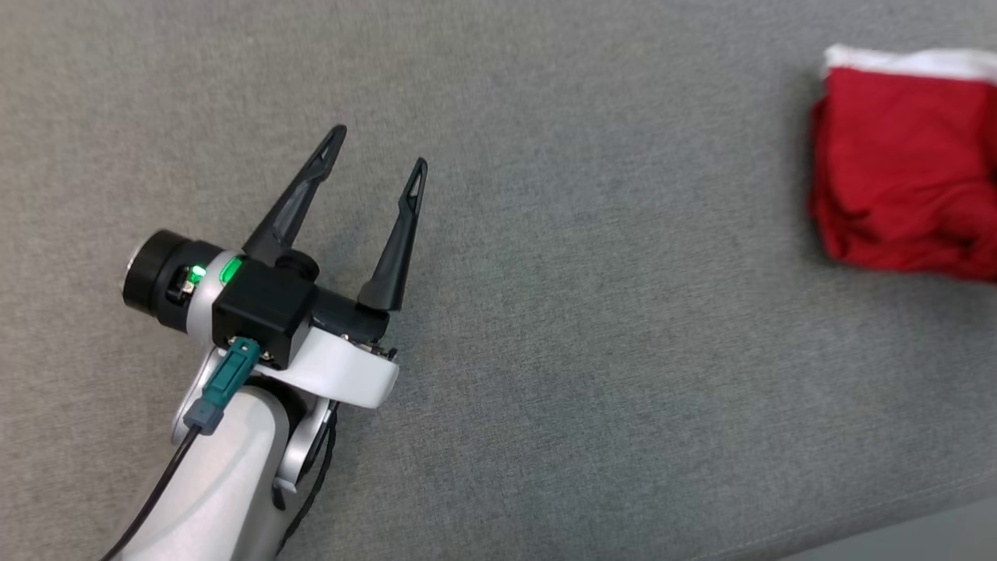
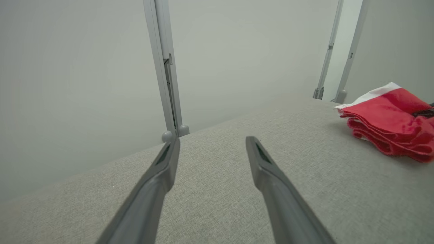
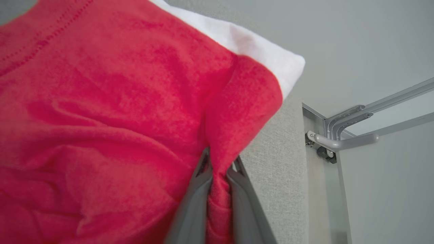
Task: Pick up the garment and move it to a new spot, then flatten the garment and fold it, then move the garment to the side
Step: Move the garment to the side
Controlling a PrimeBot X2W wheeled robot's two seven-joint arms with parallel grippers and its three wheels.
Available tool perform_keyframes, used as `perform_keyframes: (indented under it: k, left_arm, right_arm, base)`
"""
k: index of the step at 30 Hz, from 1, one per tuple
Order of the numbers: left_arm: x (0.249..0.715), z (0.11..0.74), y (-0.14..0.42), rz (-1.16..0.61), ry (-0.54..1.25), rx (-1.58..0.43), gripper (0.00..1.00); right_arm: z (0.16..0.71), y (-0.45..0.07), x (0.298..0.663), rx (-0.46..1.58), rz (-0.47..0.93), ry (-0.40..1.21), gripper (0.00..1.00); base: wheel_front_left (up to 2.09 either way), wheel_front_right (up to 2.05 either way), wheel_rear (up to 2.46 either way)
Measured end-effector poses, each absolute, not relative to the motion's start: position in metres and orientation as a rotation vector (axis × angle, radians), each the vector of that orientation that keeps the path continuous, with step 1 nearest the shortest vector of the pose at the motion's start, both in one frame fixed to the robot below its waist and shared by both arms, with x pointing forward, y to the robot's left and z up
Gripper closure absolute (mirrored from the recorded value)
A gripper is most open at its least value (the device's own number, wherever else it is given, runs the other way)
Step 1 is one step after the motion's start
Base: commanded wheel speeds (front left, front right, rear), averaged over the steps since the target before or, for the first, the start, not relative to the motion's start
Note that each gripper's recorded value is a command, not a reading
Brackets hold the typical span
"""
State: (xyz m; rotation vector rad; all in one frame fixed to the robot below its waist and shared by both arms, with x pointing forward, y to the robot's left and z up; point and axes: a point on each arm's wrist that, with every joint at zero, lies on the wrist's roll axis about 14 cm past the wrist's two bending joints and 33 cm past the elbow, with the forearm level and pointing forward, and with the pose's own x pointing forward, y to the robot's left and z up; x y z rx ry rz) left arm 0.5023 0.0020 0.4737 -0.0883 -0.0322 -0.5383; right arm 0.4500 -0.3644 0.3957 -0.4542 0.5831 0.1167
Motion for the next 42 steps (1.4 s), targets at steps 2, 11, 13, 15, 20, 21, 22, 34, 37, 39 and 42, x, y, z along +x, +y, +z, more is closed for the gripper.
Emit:
perform_keyframes:
  k: [2,11,13,15,20,21,22,34,37,39,42]
  left_arm:
    - [0.507,0.468,0.001,-0.543,-0.028,-0.088,0.0]
    - [0.532,0.435,0.001,-0.552,-0.003,-0.07,0.0]
    - [0.532,0.431,0.001,-0.553,0.003,-0.071,0.0]
    - [0.533,0.424,-0.001,-0.558,0.016,-0.07,0.0]
    - [0.534,0.421,-0.007,-0.575,0.021,-0.071,0.0]
    - [0.534,0.421,-0.008,-0.578,0.019,-0.072,0.0]
    - [0.534,0.422,-0.009,-0.581,0.018,-0.073,0.0]
    - [0.508,0.442,-0.012,-0.574,0.031,-0.1,0.0]
    - [0.5,0.452,-0.008,-0.55,0.028,-0.114,0.0]
    - [0.494,0.459,-0.005,-0.533,0.021,-0.119,0.0]
    - [0.487,0.47,0.004,-0.497,0.009,-0.132,0.0]
  right_arm:
    - [0.397,-0.385,0.456,-0.495,0.083,0.603,1.0]
    - [0.383,-0.441,0.486,-0.582,-0.04,0.679,1.0]
    - [0.38,-0.443,0.488,-0.573,-0.053,0.687,0.67]
    - [0.374,-0.444,0.49,-0.561,-0.069,0.697,0.0]
    - [0.375,-0.451,0.485,-0.523,-0.126,0.685,0.0]
    - [0.375,-0.452,0.483,-0.518,-0.135,0.685,0.0]
    - [0.378,-0.452,0.482,-0.506,-0.144,0.671,0.0]
    - [0.43,-0.43,0.457,-0.226,-0.259,0.397,0.0]
    - [0.441,-0.414,0.443,-0.165,-0.264,0.321,0.0]
    - [0.447,-0.403,0.434,-0.13,-0.264,0.271,0.0]
    - [0.454,-0.383,0.421,-0.083,-0.259,0.206,0.0]
  base:
    - [0.0,0.0,0.0]
    - [0.0,0.0,0.0]
    - [0.0,0.0,0.0]
    - [0.0,0.0,0.0]
    - [0.0,0.0,0.0]
    - [0.0,0.0,0.0]
    - [0.0,0.0,0.0]
    - [0.0,0.0,0.0]
    - [0.0,0.0,0.0]
    - [0.0,0.0,0.0]
    - [0.0,0.0,0.0]
